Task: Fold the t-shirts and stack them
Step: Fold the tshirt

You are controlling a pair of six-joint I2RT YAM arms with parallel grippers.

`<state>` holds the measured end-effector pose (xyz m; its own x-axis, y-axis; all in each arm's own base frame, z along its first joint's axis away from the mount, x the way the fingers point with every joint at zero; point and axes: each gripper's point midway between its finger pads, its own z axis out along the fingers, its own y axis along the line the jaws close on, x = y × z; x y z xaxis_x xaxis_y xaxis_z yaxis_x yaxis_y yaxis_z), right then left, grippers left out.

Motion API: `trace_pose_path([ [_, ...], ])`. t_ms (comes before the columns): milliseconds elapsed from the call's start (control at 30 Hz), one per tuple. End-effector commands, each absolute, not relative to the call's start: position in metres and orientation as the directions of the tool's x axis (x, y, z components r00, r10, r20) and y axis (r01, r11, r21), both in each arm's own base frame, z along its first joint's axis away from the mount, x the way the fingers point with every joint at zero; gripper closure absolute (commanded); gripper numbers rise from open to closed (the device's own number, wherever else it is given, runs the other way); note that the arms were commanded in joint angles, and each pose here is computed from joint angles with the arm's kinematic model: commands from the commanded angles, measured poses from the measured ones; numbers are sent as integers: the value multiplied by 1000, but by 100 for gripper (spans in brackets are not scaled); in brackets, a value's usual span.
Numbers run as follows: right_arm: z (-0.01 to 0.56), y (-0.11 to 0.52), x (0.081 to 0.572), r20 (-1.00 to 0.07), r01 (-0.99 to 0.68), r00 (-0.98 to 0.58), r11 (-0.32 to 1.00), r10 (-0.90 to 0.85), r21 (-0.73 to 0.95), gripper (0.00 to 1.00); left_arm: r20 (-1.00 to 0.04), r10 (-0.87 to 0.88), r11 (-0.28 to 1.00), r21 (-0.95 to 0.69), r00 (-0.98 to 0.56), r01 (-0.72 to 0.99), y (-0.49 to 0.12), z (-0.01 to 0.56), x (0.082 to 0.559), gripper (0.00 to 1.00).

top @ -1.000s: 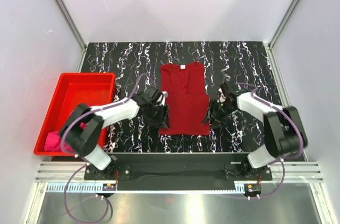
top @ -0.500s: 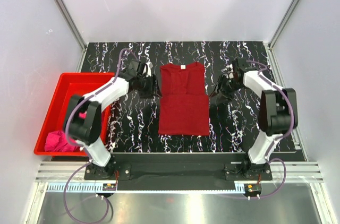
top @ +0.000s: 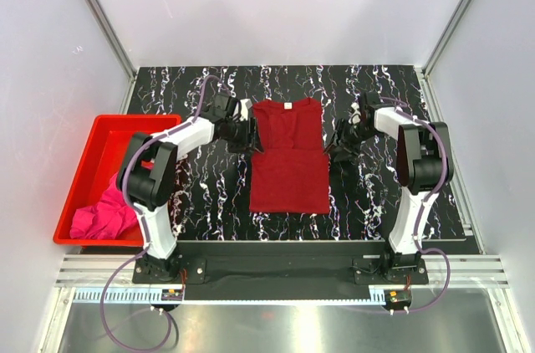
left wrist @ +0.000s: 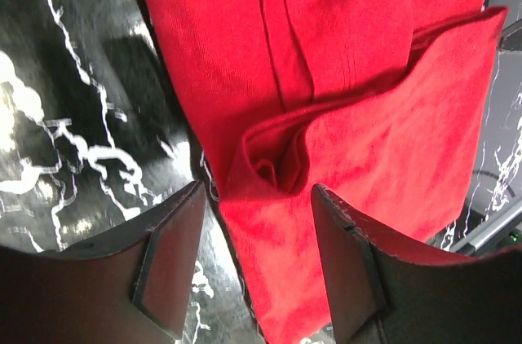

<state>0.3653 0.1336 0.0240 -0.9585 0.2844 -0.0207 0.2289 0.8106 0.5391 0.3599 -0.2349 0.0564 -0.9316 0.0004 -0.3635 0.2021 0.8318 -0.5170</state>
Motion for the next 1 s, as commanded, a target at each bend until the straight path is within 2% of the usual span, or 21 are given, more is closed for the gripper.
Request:
trace_pose_path([
  [0, 28, 140, 385, -58, 185, -962, 790, 268, 584, 45, -432, 11, 806, -530, -902, 264, -246, 68, 382, 41],
  [333, 36, 148, 402, -65, 168, -962, 763, 265, 624, 65, -422, 7, 806, -533, -906, 255, -250, 64, 388, 53],
  [433, 44, 152, 405, -68, 158, -963, 748, 261, 644, 76, -427, 2, 812, -527, -904, 251, -248, 65, 391, 71],
  [467, 48, 153, 406, -72, 153, -963, 743, 261, 652, 79, -433, -4, 819, -518, -901, 245, -246, 68, 392, 81],
  [500, 51, 154, 406, -71, 149, -963, 736, 258, 661, 86, -434, -13, 822, -517, -901, 238, -245, 70, 393, 93],
  [533, 55, 155, 408, -79, 142, -963, 731, 259, 667, 90, -445, -20, 825, -514, -895, 237, -243, 77, 393, 95],
  [633, 66, 157, 408, -89, 134, -961, 720, 264, 681, 98, -458, -41, 828, -513, -888, 227, -238, 86, 393, 96],
  [967, 52, 150, 407, -58, 187, -956, 750, 288, 634, 100, -402, -55, 864, -479, -914, 158, -224, 63, 390, 100],
])
